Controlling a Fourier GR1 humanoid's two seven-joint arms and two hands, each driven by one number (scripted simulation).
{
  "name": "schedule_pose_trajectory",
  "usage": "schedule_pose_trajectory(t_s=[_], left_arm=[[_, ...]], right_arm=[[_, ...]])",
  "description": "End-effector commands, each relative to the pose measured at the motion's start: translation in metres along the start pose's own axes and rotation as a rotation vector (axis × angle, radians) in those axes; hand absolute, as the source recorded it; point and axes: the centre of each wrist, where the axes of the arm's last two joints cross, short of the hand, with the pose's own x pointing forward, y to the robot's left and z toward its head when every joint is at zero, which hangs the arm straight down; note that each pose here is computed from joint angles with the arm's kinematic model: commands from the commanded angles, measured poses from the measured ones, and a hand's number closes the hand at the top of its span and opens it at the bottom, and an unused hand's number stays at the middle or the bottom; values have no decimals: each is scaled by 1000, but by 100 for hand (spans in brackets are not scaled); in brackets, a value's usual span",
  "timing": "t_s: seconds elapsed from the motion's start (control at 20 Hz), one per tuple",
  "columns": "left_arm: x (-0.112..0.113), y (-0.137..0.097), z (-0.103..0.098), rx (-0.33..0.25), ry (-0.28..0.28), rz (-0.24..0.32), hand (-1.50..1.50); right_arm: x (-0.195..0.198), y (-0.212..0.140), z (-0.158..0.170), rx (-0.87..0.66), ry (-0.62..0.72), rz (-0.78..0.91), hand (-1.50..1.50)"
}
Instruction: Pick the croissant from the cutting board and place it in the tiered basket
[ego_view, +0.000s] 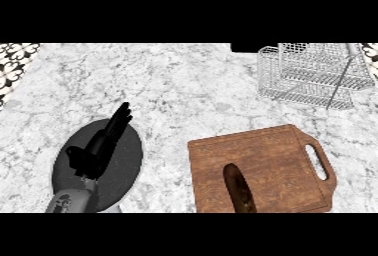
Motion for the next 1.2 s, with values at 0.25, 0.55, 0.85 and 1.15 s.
schedule_pose_trajectory(t_s=[0.25,0.55,0.85,1.15], left_arm=[[6,-4,-9,-18,12,2,0],[7,20,-2,-35,14,-15,0],[4,14,0,-11,-12,-14,0],[-4,-10,1,-40,-8,-4,0]], right_arm=[[44,-79,-34,-55,-104,-101,150],[120,-71,-84,-51,-116,-155,150],[176,-47,-121,-11,-100,-186,150],[220,-17,-147,60,-97,-165,150]])
